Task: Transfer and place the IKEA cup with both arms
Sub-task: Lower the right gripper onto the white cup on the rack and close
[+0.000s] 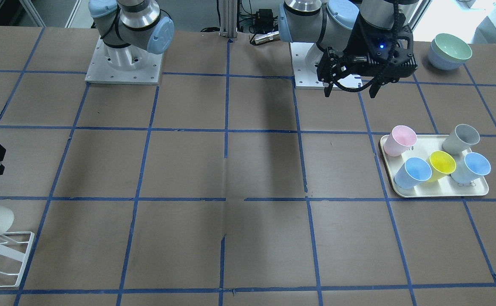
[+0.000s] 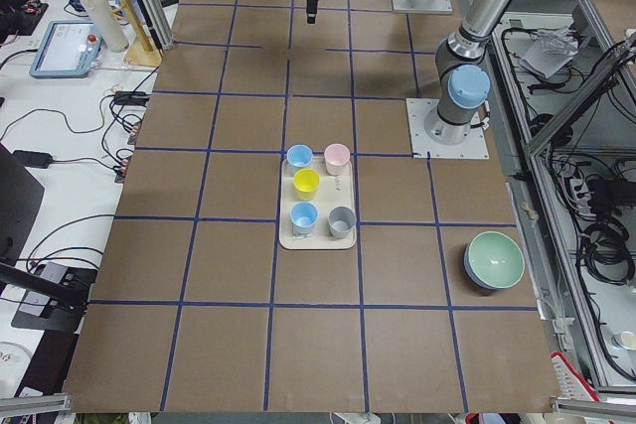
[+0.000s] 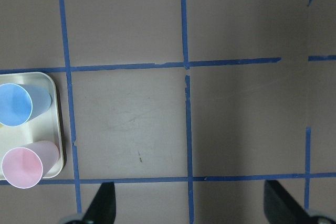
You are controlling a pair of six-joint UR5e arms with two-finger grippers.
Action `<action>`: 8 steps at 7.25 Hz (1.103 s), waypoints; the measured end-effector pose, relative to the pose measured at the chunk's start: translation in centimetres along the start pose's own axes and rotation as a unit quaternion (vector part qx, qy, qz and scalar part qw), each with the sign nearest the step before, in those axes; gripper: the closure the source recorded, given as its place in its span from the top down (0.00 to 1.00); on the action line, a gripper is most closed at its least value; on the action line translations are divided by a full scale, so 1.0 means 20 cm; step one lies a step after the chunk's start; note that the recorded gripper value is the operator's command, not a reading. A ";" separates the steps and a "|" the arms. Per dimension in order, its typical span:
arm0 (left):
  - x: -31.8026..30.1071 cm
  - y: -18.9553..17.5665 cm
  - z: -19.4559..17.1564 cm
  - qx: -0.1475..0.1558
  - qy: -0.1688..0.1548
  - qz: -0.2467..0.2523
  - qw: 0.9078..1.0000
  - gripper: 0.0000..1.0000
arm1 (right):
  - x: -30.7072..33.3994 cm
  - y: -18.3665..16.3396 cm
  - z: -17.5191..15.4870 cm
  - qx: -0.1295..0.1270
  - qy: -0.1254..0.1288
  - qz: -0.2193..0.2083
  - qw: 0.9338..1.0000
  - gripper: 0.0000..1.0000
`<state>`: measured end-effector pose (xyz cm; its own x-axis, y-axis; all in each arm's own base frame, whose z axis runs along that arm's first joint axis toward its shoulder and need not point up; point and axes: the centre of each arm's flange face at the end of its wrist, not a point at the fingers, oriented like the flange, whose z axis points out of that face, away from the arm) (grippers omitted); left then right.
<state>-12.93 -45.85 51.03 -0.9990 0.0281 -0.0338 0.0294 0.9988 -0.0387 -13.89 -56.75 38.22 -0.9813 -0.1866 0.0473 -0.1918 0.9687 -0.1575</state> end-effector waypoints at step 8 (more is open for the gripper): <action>0.00 0.00 0.01 -0.001 -0.001 -0.001 1.000 1.00 | 0.16 -0.12 0.33 0.027 0.006 0.004 1.000 1.00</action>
<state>-12.91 -45.83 50.90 -0.9990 0.0271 -0.0350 0.0283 0.9989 -0.0360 -16.63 -60.69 32.24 -0.9827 -0.1764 0.0573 -0.1846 0.9600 -0.2104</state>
